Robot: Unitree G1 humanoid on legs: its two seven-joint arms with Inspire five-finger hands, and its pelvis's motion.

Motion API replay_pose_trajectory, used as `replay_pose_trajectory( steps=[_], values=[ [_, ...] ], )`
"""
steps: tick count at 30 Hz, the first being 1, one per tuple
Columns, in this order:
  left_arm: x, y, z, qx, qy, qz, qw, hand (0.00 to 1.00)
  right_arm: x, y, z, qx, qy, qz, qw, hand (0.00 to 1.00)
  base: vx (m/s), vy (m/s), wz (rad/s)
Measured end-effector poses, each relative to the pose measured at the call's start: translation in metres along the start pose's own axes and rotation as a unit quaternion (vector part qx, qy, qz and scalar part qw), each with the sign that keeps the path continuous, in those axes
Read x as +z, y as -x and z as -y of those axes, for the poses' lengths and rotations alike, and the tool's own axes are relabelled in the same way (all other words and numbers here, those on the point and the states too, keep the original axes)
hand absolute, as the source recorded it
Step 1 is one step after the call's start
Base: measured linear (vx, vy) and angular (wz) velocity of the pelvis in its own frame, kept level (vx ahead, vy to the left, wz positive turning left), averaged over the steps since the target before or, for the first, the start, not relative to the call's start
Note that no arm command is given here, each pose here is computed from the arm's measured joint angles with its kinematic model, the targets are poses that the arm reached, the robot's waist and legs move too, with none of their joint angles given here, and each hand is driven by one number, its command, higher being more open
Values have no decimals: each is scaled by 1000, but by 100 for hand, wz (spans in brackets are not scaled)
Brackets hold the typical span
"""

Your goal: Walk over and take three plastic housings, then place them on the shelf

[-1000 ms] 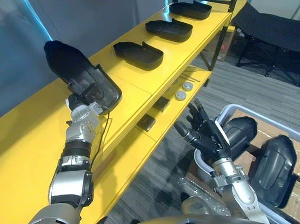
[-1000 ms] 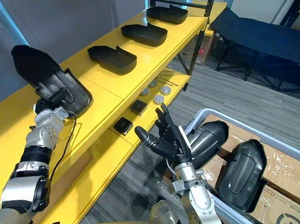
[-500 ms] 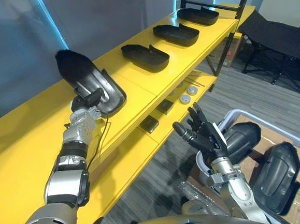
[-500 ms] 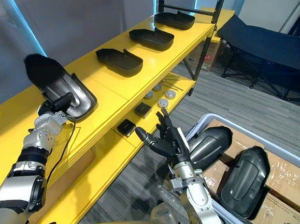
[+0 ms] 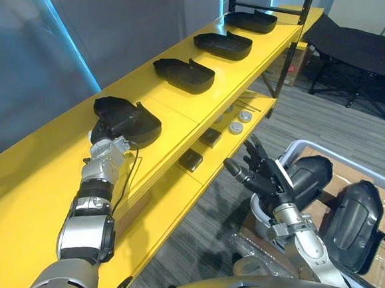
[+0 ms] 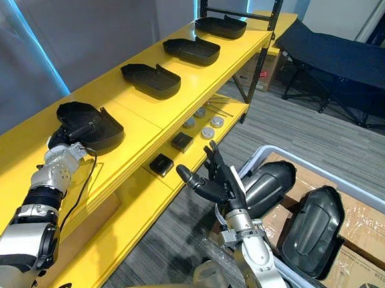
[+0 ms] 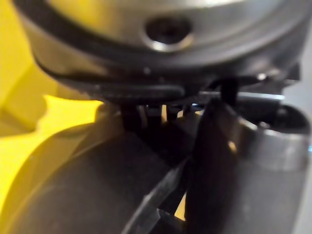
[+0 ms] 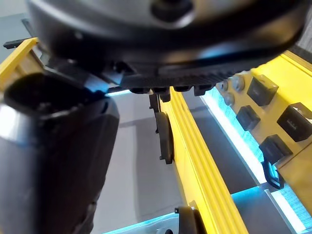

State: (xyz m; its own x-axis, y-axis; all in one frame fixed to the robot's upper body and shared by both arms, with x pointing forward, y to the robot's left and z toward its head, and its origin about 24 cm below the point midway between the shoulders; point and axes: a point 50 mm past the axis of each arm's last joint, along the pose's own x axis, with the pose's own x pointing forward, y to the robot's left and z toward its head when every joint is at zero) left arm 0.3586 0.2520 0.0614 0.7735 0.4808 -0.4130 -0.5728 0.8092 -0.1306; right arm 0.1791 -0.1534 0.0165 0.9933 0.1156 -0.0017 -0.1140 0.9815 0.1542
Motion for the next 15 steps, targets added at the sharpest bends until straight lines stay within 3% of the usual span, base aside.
replay_pose_trajectory(
  steps=[5, 10, 15],
  values=[
    [0, -1, -8, 53, -4, 7, 999, 100, -1, 0, 0, 0, 0, 1, 1000, 100, 0, 0, 0],
    [-1, -3, -24, 144, -77, 32, 986, 100, -3, 1, 0, 1, 0, -1, 1000, 100, 0, 0, 2],
    [1, -3, -26, 150, -87, 36, 984, 100, -3, 1, -1, 3, 1, 0, 1000, 100, 2, -4, 13]
  ],
)
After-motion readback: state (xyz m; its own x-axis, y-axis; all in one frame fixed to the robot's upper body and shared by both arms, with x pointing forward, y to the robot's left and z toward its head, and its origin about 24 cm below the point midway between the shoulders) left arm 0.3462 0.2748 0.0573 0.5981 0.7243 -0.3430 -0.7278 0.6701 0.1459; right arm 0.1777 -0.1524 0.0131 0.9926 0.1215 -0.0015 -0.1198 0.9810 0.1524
